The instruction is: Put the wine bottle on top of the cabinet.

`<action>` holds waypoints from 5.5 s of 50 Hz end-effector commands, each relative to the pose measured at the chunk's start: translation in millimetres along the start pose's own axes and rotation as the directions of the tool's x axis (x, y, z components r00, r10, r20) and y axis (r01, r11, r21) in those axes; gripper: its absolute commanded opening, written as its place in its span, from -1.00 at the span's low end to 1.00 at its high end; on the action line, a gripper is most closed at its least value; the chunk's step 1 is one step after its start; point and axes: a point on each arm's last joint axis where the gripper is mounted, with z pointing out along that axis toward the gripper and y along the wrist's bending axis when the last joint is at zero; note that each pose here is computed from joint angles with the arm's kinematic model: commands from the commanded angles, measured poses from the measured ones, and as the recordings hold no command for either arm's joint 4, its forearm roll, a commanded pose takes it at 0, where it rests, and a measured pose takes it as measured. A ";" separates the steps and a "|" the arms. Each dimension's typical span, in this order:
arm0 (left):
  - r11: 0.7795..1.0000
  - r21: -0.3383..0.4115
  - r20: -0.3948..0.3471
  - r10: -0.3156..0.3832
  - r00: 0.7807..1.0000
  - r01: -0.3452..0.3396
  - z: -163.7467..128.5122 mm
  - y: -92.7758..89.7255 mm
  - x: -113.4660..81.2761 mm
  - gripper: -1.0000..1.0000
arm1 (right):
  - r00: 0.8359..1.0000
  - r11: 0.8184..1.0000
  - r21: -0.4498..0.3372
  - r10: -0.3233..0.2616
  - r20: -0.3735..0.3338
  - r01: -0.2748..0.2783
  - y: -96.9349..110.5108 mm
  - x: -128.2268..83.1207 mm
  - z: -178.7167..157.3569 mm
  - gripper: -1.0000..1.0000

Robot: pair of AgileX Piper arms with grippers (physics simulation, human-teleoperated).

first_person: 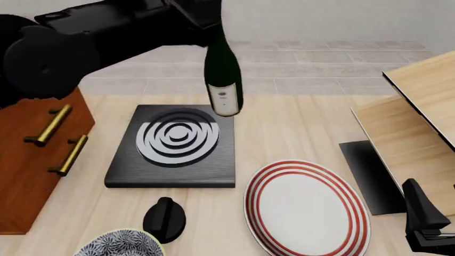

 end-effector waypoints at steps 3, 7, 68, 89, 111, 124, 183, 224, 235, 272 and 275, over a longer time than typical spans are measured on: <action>0.999 -0.028 0.025 0.025 0.999 -0.024 -55.5 6.4 0.5 -1.00 | 1.000 1.000 0.000 0.000 0.000 0.000 0.0 0.0 0.0 1.00; 0.999 -0.039 0.026 0.034 0.999 -0.033 -64.3 8.6 1.3 -1.00 | 1.000 1.000 0.000 0.000 0.000 0.000 0.0 0.0 0.0 1.00; 0.991 -0.111 -0.092 0.060 0.994 -0.070 -176.7 18.9 -40.8 -1.00 | 1.000 1.000 0.000 0.000 0.000 0.000 0.0 0.0 0.0 1.00; 0.988 -0.124 -0.147 0.072 0.987 -0.090 -185.8 22.7 -68.5 -1.00 | 1.000 1.000 0.000 0.000 0.000 0.000 0.0 0.0 0.0 1.00; 0.966 -0.250 -0.132 0.033 0.991 -0.065 -196.6 39.4 -119.9 -1.00 | 1.000 1.000 0.000 0.000 0.000 0.000 0.0 0.0 0.0 1.00; 0.942 -0.324 -0.119 0.055 0.991 -0.091 -197.5 50.2 -137.8 -1.00 | 1.000 1.000 0.000 0.000 0.000 0.000 0.0 0.0 0.0 1.00; 0.797 -0.586 -0.153 0.067 0.986 -0.146 -201.7 95.3 -166.8 -1.00 | 1.000 1.000 0.000 0.000 0.000 0.000 0.0 0.0 0.0 1.00; 0.650 -0.720 -0.249 0.085 0.965 -0.244 -204.8 135.9 -151.0 -1.00 | 1.000 1.000 0.000 0.000 0.000 0.000 0.0 0.0 0.0 1.00; 0.600 -0.767 -0.255 0.042 0.966 -0.228 -206.6 152.9 -134.5 -1.00 | 1.000 1.000 0.000 0.000 0.000 0.000 0.0 0.0 0.0 1.00; 0.523 -0.828 -0.279 -0.072 0.957 -0.202 -213.2 177.9 -74.8 -1.00 | 1.000 1.000 0.000 0.000 0.000 0.000 0.0 0.0 0.0 1.00; 0.518 -0.832 -0.280 -0.079 0.957 -0.201 -213.6 179.6 -71.4 -1.00 | 1.000 1.000 0.000 0.000 0.000 0.000 0.0 0.0 0.0 1.00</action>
